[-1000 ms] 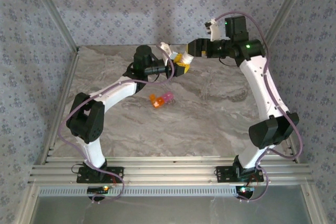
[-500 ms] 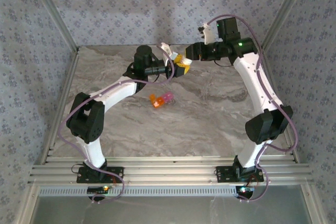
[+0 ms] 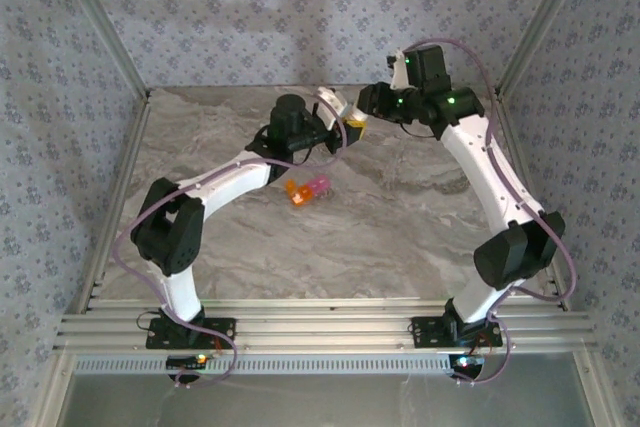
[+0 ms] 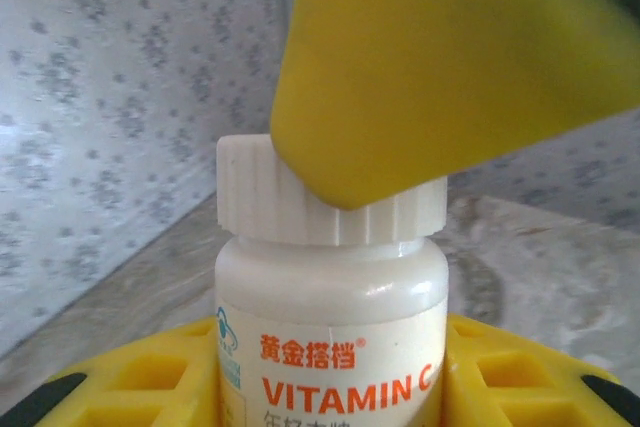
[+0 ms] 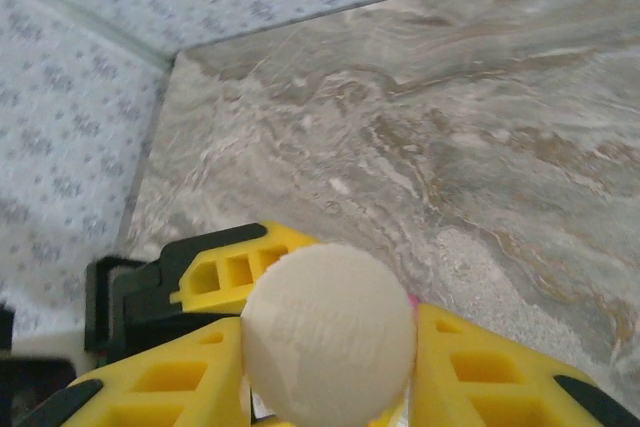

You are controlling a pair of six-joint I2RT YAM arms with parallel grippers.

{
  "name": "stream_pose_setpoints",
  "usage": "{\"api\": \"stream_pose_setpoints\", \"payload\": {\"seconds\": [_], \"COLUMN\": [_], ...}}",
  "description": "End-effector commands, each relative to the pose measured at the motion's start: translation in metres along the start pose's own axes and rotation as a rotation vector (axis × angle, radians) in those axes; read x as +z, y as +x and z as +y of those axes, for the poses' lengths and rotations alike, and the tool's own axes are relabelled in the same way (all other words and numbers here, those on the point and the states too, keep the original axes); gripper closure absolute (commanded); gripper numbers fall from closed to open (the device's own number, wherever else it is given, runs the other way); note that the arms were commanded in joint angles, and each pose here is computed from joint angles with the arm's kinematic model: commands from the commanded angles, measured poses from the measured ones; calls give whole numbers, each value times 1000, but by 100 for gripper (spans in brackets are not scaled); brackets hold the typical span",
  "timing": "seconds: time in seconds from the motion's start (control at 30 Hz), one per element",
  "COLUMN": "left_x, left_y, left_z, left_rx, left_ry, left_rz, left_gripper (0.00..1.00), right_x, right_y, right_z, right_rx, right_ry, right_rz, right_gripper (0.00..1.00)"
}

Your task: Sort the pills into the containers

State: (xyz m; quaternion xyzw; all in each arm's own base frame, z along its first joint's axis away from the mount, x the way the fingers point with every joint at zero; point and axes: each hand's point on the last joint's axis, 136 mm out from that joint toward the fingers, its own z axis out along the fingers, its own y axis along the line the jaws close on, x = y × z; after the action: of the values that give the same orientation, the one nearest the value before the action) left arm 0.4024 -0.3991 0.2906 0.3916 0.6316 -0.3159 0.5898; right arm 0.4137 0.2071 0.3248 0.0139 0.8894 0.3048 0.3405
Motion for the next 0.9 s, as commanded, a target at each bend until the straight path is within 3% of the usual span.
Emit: {"api": "stream_pose_setpoints", "payload": {"seconds": [0.0, 0.2, 0.37, 0.5, 0.87], "left_x": [-2, 1, -5, -11, -27], "left_y": [-68, -60, -56, -54, -53], "left_z": [-9, -2, 11, 16, -14], "left_rx": [192, 135, 65, 39, -75], "left_ry": [-116, -117, -91, -43, 309], "left_rz": [-203, -190, -185, -176, -137], "left_gripper": [100, 100, 100, 100, 100], "right_x": [23, 9, -31, -58, -55], "right_y": [31, 11, -31, -46, -36], "right_z": [-1, 4, 1, 2, 15], "right_rx": [198, 221, 223, 194, -146], "right_ry": [67, 8, -82, -153, -264], "right_rz": [50, 22, -85, -126, -25], "right_gripper": [63, 59, 37, 29, 21]}}
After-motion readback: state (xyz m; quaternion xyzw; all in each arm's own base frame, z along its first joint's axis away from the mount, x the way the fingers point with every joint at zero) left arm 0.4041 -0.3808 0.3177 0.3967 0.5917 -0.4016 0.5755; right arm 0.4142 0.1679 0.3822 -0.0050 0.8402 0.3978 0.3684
